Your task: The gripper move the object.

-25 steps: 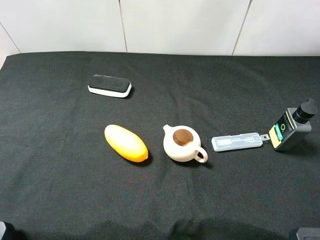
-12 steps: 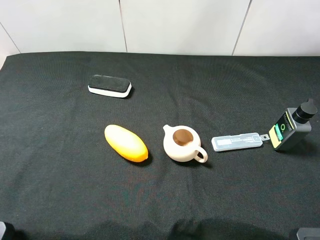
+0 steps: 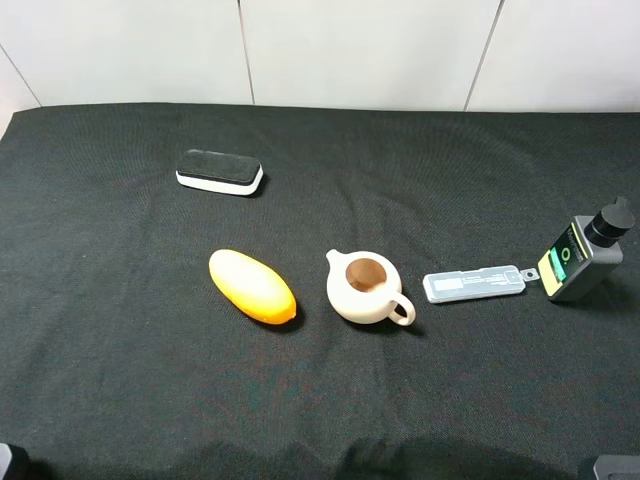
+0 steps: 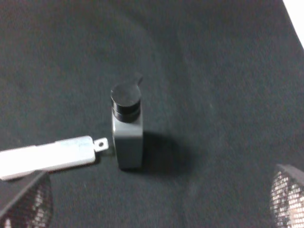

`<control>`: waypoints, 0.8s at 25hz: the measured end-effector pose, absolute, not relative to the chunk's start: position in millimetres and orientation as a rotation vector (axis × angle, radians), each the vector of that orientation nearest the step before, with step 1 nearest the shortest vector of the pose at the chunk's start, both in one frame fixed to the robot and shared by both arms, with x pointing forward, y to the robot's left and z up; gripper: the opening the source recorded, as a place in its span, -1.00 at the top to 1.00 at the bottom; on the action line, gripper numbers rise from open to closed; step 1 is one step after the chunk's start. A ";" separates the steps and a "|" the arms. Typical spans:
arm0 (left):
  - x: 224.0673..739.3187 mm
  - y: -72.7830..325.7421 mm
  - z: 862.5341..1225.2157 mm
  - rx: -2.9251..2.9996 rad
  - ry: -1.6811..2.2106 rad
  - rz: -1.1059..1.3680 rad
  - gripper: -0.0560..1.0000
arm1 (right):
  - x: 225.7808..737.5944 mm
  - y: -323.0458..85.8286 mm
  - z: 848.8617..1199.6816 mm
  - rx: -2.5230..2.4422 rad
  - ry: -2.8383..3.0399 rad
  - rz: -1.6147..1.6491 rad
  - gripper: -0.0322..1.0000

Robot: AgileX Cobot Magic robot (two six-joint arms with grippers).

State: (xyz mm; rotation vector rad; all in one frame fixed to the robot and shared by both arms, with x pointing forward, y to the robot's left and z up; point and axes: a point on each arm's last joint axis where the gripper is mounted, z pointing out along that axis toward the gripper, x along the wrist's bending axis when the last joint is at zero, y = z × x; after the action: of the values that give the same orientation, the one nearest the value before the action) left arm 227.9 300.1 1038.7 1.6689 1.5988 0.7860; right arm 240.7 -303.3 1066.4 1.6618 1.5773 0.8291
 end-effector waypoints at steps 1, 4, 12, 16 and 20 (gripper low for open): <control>227.9 300.1 1038.7 1.669 1.599 0.786 -0.39 | 240.1 -302.8 1062.2 1.653 1.569 0.845 -0.41; 227.9 300.1 1038.7 1.669 1.599 0.786 -0.39 | 234.9 -301.4 1057.6 1.627 1.545 0.894 -0.41; 227.9 300.1 1038.7 1.669 1.599 0.786 -0.39 | 228.6 -301.7 1060.4 1.591 1.464 0.965 -0.41; 227.9 300.1 1038.7 1.669 1.599 0.786 -0.39 | 232.9 -302.8 1055.6 1.617 1.431 0.977 -0.41; 227.9 300.1 1038.7 1.669 1.599 0.786 -0.39 | 234.3 -302.7 1054.7 1.615 1.426 0.983 -0.41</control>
State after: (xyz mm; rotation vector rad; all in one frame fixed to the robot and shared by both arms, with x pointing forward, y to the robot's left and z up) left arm 227.9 300.1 1038.7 1.6689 1.5988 0.7860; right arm 234.3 -302.7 1054.7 1.6151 1.4260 0.9826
